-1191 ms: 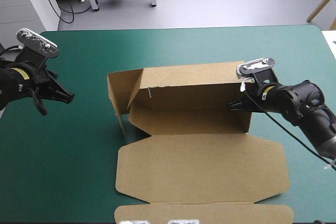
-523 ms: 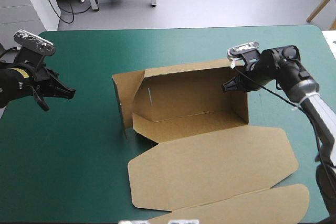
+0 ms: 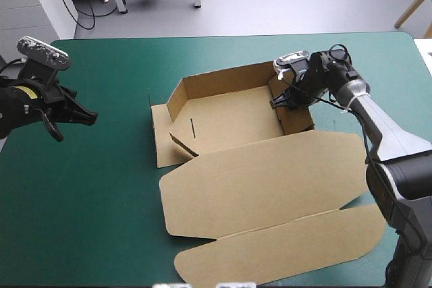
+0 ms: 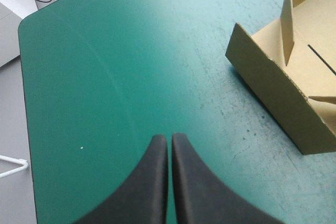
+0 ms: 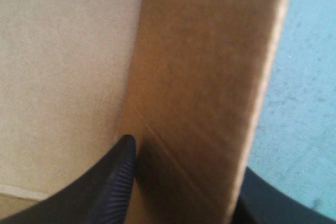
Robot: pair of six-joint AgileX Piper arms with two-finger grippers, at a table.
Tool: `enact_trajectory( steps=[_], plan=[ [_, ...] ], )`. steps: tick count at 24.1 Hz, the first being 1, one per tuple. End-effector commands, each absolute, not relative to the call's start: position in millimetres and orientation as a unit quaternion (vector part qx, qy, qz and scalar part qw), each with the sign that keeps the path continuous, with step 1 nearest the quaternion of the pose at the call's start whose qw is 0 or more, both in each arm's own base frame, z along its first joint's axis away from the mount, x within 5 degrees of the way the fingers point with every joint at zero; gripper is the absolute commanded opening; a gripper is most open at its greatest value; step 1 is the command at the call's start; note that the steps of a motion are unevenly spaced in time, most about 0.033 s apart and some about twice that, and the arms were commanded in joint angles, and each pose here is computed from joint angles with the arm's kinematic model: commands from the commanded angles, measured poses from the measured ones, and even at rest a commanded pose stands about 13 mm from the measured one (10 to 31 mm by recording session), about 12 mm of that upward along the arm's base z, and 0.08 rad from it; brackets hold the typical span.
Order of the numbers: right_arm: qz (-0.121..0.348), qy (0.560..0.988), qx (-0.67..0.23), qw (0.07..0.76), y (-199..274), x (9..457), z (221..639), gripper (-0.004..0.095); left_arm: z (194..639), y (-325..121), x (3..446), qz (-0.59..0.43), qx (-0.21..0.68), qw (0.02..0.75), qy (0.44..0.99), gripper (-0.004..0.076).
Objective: Fold the box
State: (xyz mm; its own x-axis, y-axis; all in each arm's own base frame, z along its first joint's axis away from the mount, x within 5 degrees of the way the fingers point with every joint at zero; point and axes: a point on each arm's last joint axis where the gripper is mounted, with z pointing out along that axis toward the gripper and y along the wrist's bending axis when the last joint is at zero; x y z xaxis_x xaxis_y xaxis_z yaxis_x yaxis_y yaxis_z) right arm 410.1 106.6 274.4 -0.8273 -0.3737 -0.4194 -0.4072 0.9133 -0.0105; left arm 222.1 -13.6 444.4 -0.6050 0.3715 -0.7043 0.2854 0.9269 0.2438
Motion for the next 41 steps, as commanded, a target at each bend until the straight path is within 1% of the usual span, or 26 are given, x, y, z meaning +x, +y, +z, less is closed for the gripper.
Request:
enact_trajectory(
  steps=[1, 3, 4, 7, 10, 11, 12, 13, 14, 15, 17, 20, 23, 25, 32, 37, 41],
  plan=[
    [0.042, 0.943, -0.21, 0.255, 105, 404, 308, 0.0579, 459, -14, 217, 0.053, 0.177, 0.446, 0.876, 0.0015],
    [0.044, 0.943, -0.207, 0.256, 105, 402, 311, 0.0646, 459, -14, 217, 0.053, 0.177, 0.446, 0.876, 0.0015],
    [0.045, 0.941, -0.204, 0.265, 104, 399, 321, 0.0658, 459, -14, 217, 0.054, 0.177, 0.445, 0.876, 0.0015],
    [0.046, 0.936, -0.204, 0.284, 102, 390, 340, 0.0657, 458, -12, 217, 0.063, 0.179, 0.438, 0.879, 0.0015],
    [0.036, 0.927, -0.207, 0.311, 96, 374, 366, 0.0657, 458, -12, 216, 0.064, 0.174, 0.436, 0.881, 0.0015],
    [0.025, 0.919, -0.208, 0.333, 91, 360, 387, 0.0657, 457, -12, 216, 0.064, 0.174, 0.433, 0.882, 0.0015],
    [0.02, 0.916, -0.209, 0.343, 88, 351, 398, 0.0657, 457, -12, 216, 0.064, 0.174, 0.433, 0.882, 0.0015],
    [0.014, 0.91, -0.201, 0.361, 82, 331, 419, 0.0657, 457, -12, 216, 0.063, 0.173, 0.433, 0.882, 0.0015],
    [0.013, 0.908, -0.201, 0.367, 79, 323, 427, 0.0657, 457, -12, 216, 0.062, 0.173, 0.432, 0.883, 0.0011],
    [0.013, 0.901, -0.2, 0.384, 75, 304, 445, 0.0657, 457, -12, 216, 0.059, 0.173, 0.432, 0.883, -0.0008],
    [0.014, 0.893, -0.198, 0.403, 69, 280, 463, 0.0657, 457, -13, 216, 0.054, 0.172, 0.433, 0.883, -0.001],
    [0.014, 0.889, -0.197, 0.412, 64, 259, 477, 0.0657, 457, -14, 216, 0.049, 0.168, 0.433, 0.884, -0.001],
    [0.017, 0.893, -0.193, 0.407, 65, 262, 474, 0.0658, 457, -15, 215, 0.039, 0.168, 0.433, 0.885, -0.001],
    [0.018, 0.9, -0.192, 0.391, 68, 274, 464, 0.0657, 456, -15, 215, 0.038, 0.168, 0.43, 0.886, -0.001],
    [0.04, 0.923, -0.195, 0.33, 83, 318, 421, 0.0657, 454, -15, 213, 0.035, 0.168, 0.415, 0.894, -0.001],
    [0.044, 0.929, -0.193, 0.312, 91, 352, 389, 0.0657, 450, -15, 210, 0.032, 0.169, 0.393, 0.903, -0.001],
    [0.045, 0.939, -0.193, 0.28, 96, 371, 361, 0.0657, 448, -15, 209, 0.031, 0.17, 0.385, 0.907, -0.001]
  ],
)
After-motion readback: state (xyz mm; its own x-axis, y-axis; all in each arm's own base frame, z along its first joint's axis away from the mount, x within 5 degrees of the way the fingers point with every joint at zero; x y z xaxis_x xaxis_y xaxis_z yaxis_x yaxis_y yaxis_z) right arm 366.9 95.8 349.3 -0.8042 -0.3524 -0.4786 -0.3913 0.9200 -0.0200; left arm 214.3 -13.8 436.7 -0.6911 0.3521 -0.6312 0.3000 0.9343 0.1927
